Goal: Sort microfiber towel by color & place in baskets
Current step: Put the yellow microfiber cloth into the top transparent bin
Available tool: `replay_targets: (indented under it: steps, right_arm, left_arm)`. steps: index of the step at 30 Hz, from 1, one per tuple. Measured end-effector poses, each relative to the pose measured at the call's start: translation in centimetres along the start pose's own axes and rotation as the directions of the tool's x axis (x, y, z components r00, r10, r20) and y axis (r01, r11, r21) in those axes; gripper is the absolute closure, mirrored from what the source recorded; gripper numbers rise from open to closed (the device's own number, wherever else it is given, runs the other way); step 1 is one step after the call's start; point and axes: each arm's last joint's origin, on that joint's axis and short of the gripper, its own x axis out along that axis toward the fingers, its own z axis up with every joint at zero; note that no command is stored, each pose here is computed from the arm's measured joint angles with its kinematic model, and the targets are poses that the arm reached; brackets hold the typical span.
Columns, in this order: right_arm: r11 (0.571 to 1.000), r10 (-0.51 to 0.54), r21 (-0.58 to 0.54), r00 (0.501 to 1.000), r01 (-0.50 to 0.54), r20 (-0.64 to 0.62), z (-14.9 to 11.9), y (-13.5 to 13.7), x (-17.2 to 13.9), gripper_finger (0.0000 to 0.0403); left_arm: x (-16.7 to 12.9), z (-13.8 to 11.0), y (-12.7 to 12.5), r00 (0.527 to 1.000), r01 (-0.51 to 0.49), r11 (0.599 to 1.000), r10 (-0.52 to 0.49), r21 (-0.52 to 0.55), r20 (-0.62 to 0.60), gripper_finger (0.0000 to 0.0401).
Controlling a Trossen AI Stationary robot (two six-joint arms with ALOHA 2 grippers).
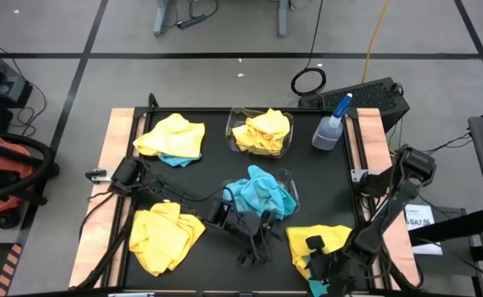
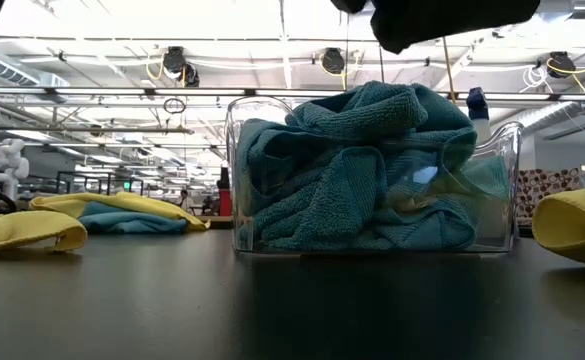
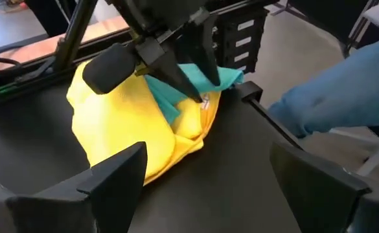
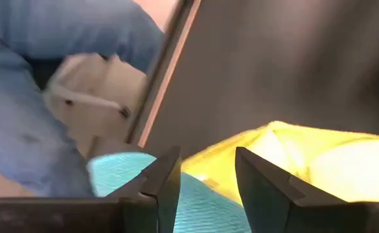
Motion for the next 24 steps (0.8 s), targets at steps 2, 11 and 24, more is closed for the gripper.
replay_targets:
  steps: [2, 11, 24]
  right_arm:
    - [0.999, -0.032, -0.007, 0.999, 0.032, -0.033, -0.1, -0.2, 0.5, 0.0271]
    - [0.992, -0.125, 0.004, 0.983, 0.127, -0.132, -0.4, -1.9, 3.0, 0.0282]
    - [0.984, -0.168, -0.07, 0.979, 0.161, -0.116, 3.7, -0.5, 0.9, 0.0282]
  left_arm:
    - [0.0, 0.0, -0.3, 1.0, 0.001, 1.0, -0.001, -0.004, -0.001, 0.0067]
    - [0.1, 0.1, -1.1, 1.0, 0.0, 0.999, 0.0, -0.041, -0.004, 0.0067]
    - [0.3, 0.2, -2.3, 1.0, 0.009, 1.0, -0.01, -0.03, -0.017, 0.0067]
